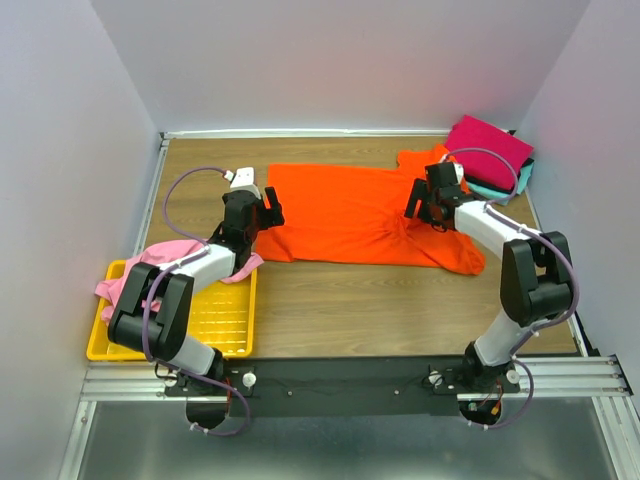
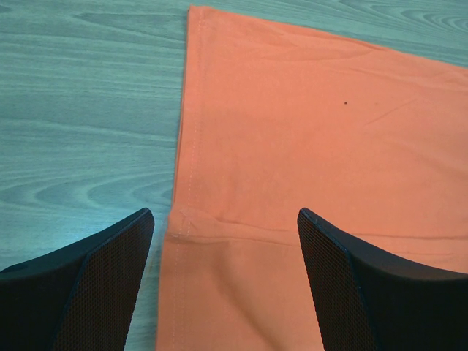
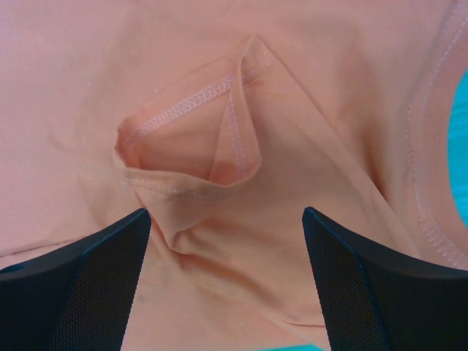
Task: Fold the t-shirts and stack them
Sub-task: Fold the tshirt
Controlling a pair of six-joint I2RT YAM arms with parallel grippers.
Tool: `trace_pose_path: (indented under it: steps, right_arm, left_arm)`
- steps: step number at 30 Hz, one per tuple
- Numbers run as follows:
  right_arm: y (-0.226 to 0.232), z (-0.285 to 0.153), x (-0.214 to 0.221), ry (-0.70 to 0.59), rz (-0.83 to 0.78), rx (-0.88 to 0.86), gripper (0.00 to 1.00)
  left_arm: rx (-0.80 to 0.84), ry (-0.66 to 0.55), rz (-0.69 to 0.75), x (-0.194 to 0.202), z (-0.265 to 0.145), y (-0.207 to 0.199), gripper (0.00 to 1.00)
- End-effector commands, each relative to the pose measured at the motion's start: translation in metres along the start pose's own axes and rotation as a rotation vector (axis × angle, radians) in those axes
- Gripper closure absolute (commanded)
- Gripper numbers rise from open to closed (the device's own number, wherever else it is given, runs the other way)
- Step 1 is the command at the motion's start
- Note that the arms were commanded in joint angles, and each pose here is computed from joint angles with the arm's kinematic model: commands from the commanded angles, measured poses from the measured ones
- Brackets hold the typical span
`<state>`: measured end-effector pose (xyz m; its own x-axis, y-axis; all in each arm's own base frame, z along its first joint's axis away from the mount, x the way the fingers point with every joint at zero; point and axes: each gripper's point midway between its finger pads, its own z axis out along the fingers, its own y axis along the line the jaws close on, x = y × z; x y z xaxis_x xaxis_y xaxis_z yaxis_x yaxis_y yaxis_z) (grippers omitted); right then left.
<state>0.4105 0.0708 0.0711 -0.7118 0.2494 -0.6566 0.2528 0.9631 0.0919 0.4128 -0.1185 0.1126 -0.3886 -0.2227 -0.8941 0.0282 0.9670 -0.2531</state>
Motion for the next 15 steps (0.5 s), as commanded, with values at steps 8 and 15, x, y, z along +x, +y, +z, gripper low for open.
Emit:
trace_pose_path:
  steps: [8,15]
  right_arm:
    - [0.026,0.023,-0.006,0.007,0.05,-0.114,0.09]
    - [0.034,0.041,-0.01,0.02,0.04,-0.118,0.09]
  left_arm:
    - [0.027,-0.016,0.011,-0.005,-0.001,-0.007,0.13]
    - [0.016,-0.017,0.016,-0.005,-0.002,-0.004,0.13]
